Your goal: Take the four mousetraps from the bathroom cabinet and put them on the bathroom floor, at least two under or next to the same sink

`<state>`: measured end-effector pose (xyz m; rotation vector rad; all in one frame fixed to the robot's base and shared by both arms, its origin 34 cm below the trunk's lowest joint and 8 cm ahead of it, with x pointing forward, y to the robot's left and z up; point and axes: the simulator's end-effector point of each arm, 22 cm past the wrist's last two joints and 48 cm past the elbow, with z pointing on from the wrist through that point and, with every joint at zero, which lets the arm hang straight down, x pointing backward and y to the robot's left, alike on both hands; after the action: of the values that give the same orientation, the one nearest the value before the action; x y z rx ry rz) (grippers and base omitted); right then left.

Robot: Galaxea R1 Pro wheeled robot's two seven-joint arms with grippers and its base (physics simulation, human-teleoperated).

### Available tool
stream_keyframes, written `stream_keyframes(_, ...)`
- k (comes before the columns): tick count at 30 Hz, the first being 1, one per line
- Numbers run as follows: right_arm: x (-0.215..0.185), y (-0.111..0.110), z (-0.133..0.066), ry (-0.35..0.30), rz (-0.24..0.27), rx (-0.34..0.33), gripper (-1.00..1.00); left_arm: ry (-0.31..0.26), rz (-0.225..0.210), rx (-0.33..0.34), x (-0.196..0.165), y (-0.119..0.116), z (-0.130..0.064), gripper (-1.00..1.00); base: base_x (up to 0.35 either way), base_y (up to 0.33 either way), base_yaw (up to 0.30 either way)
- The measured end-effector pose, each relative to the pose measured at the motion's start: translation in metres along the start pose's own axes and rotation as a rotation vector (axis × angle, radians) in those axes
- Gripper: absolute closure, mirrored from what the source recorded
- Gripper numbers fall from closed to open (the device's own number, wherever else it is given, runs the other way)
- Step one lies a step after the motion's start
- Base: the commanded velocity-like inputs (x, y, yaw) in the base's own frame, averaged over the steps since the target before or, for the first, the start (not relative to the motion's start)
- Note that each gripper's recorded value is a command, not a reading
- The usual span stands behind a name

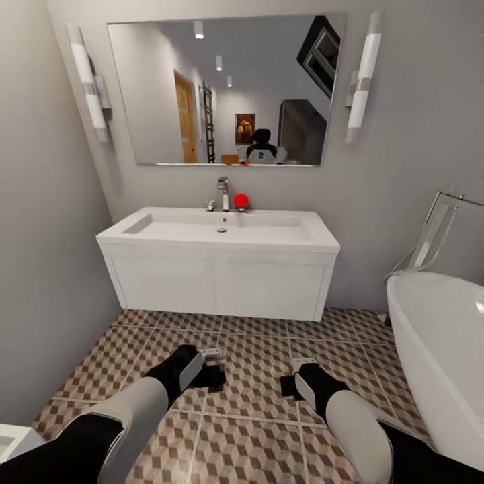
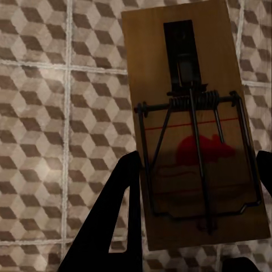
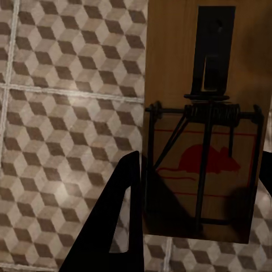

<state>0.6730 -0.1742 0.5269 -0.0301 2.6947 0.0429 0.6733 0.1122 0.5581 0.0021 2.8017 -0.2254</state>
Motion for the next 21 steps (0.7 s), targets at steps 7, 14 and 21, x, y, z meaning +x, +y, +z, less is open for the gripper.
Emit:
stream_keyframes(7, 0.001, -0.003, 0.010, -0.015, 0.001, 0.006, 1.00, -0.017, 0.001, 0.019, -0.001, -0.003, 0.010, 1.00, 0.000, 0.000, -0.051)
stream_keyframes(14, 0.008, -0.003, 0.022, -0.018, 0.001, 0.006, 1.00, -0.014, 0.004, 0.018, 0.007, -0.001, 0.023, 1.00, 0.000, 0.000, -0.003)
stream_keyframes(21, 0.016, -0.002, 0.034, -0.018, -0.002, 0.005, 1.00, -0.012, 0.006, 0.015, 0.015, 0.002, 0.036, 1.00, 0.000, 0.000, 0.000)
